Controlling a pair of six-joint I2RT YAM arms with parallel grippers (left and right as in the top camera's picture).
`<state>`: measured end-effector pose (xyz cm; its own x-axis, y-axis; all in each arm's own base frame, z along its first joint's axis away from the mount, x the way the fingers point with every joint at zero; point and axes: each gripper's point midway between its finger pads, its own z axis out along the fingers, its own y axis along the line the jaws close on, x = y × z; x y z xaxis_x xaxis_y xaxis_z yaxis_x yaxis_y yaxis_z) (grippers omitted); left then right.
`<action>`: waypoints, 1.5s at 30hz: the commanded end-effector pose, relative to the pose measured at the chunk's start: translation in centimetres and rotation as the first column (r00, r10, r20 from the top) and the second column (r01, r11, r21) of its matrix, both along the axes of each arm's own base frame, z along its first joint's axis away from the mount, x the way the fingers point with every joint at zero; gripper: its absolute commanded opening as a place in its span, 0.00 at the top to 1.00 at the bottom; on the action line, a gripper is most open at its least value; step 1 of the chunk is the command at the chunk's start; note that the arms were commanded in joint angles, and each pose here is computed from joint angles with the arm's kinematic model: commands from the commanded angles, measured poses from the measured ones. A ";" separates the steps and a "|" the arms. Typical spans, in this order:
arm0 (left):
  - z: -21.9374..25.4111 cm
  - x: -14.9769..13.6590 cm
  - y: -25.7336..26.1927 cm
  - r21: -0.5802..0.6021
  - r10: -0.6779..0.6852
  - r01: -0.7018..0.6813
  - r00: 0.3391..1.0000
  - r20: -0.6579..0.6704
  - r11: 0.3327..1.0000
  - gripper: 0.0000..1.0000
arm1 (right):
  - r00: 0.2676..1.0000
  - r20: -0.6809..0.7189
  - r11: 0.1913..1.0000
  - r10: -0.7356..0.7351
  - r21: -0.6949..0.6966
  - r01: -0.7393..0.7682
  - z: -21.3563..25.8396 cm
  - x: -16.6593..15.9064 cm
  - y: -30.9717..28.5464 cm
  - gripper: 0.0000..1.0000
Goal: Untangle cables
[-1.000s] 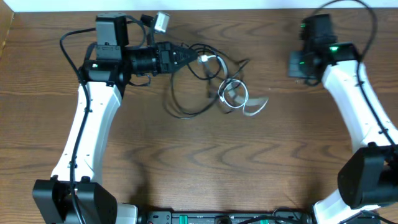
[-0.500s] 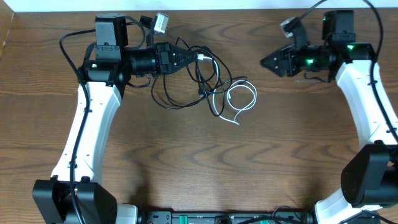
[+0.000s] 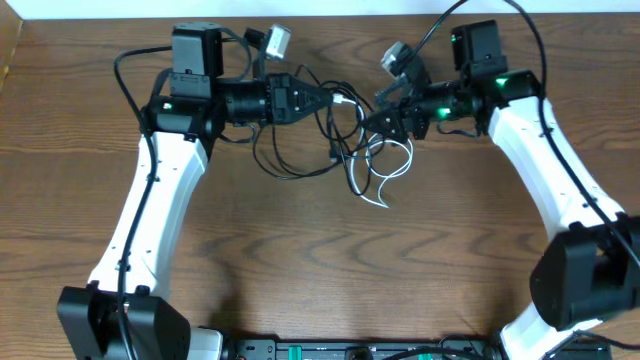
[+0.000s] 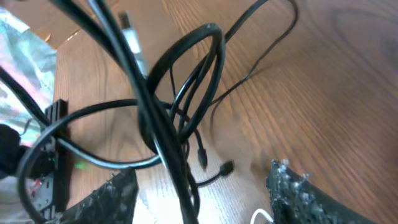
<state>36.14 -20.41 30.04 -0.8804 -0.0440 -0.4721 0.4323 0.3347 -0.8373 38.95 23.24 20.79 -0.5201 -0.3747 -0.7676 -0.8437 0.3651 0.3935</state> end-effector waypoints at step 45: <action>0.0 0.4 0.3 0.035 0.052 -0.051 0.999 -0.001 0.998 0.93 | 0.983 -0.016 0.982 -0.185 -0.043 0.184 2.5 1.5 -2.0 0.44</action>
<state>36.93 -20.06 29.25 -0.8864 -0.0757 -0.4567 0.3940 0.3945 -0.8301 41.12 21.10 18.68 -0.6846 -0.3112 -0.6591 -0.6927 0.5593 0.4554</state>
